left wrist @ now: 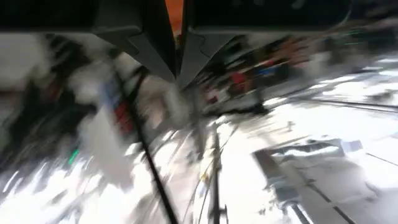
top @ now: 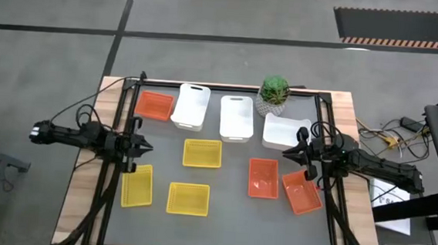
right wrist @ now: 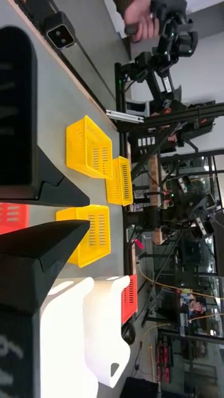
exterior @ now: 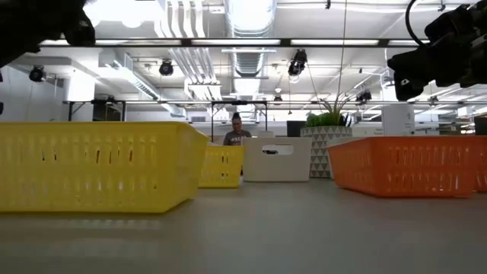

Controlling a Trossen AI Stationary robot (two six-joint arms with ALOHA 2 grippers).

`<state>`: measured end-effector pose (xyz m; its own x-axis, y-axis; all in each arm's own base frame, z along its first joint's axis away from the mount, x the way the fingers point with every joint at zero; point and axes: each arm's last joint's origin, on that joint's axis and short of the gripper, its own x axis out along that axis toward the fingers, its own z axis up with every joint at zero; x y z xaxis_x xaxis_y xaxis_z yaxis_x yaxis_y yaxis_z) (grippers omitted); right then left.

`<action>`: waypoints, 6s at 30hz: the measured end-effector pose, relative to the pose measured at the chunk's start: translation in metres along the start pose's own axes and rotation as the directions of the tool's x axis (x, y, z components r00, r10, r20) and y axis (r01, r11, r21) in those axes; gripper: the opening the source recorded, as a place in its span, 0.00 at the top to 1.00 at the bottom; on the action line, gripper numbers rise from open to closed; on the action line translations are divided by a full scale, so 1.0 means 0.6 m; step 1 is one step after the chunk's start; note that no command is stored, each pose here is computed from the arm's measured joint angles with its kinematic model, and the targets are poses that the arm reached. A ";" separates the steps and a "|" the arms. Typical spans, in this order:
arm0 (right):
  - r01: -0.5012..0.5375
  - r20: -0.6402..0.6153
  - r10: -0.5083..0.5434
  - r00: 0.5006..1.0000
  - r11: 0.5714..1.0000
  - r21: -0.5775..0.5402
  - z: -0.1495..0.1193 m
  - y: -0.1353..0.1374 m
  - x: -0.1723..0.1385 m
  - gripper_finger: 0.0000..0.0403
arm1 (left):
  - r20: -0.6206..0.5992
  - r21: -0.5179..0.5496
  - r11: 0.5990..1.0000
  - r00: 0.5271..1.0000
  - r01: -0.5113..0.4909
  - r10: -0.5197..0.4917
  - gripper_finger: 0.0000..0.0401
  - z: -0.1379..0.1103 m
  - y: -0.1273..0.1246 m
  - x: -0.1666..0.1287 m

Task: Stack baskets by color
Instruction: Stack the top yellow bin on the bottom right yellow bin

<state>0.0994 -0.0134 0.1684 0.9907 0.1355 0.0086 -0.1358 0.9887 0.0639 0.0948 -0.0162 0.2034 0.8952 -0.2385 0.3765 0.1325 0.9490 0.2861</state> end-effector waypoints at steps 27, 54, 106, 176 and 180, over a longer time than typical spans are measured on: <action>-0.027 0.151 0.005 0.988 0.988 0.149 0.025 0.002 -0.002 0.90 | 0.301 -0.034 0.952 0.911 0.305 -0.282 0.98 0.036 -0.006 0.009; 0.133 0.336 -0.081 0.939 0.982 -0.135 0.073 -0.015 0.079 0.90 | -0.027 -0.355 0.923 0.989 -0.148 0.147 0.98 0.019 0.024 0.098; 0.103 -0.765 -0.189 0.616 0.982 -0.160 0.070 0.037 0.573 0.49 | 0.218 -0.341 0.938 0.965 -0.067 0.148 0.98 0.067 0.028 0.050; 0.119 -0.710 -0.239 0.662 0.969 -0.216 0.099 0.360 0.647 0.98 | 0.269 -0.319 0.946 0.951 -0.062 0.153 0.98 0.079 0.030 0.040; 0.143 -0.731 -0.280 0.622 0.959 -0.245 0.075 0.361 0.654 0.98 | 0.271 -0.316 0.947 0.950 -0.063 0.154 0.98 0.079 0.030 0.040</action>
<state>0.4587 0.2511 0.2308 0.6542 -0.1451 -0.7423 0.0116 0.9832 -0.1819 0.0987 -0.0144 0.2594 0.7560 -0.1365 0.6402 0.2036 0.9785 -0.0318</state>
